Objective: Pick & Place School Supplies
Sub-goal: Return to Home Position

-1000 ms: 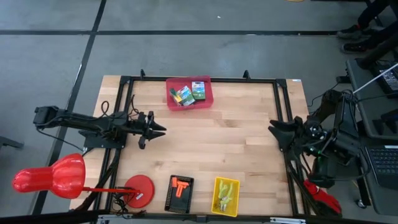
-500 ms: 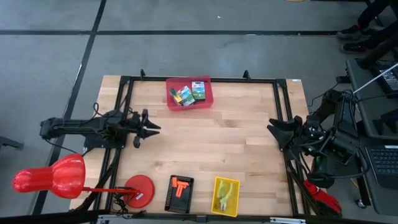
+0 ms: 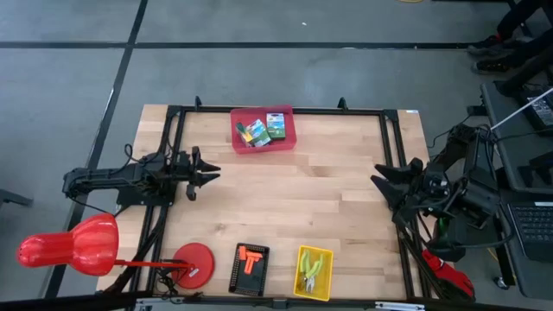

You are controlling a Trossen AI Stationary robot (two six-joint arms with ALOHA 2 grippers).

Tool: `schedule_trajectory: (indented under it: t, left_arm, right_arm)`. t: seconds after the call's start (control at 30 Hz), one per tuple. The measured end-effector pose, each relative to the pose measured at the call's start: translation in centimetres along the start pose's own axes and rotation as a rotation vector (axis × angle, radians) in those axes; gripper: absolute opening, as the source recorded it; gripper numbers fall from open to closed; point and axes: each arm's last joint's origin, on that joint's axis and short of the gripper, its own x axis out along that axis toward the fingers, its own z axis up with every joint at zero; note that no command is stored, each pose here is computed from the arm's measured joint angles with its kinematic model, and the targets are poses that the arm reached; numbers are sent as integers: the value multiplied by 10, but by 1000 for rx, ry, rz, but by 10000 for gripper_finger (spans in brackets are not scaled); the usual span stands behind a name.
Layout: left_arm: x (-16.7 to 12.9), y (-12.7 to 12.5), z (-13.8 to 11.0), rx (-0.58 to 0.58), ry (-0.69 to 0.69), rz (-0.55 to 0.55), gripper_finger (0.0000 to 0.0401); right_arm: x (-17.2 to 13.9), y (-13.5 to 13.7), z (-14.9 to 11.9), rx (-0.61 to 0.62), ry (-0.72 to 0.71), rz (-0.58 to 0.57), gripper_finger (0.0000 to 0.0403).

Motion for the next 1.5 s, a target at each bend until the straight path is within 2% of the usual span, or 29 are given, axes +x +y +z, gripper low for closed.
schedule_trajectory:
  t: [0.1, 0.2, 0.53, 0.73, 0.97, 1.17, 1.5]
  left_arm:
    - [1, -2, 0, -62, 8, -54, 102]
    - [1, -2, 0, -96, 15, -47, 102]
    - [1, -2, 0, -97, 15, -44, 102]
    - [1, -2, 0, -97, 14, -44, 102]
    - [1, -2, 0, -98, 14, -44, 102]
    - [1, -2, 0, -98, 14, -44, 102]
    - [1, -2, 0, -98, 14, -44, 102]
  right_arm:
    - [-2, -2, 0, -49, 13, 9, 219]
    - [-4, -4, 0, -79, 24, 16, 219]
    - [3, -14, 2, -315, 213, -29, 219]
    - [-1, -41, -29, -375, 253, -38, 219]
    - [-8, -90, -75, -259, 270, -34, 219]
    - [-5, -111, -97, -241, 327, 51, 219]
    - [28, -130, -110, -349, 307, 268, 200]
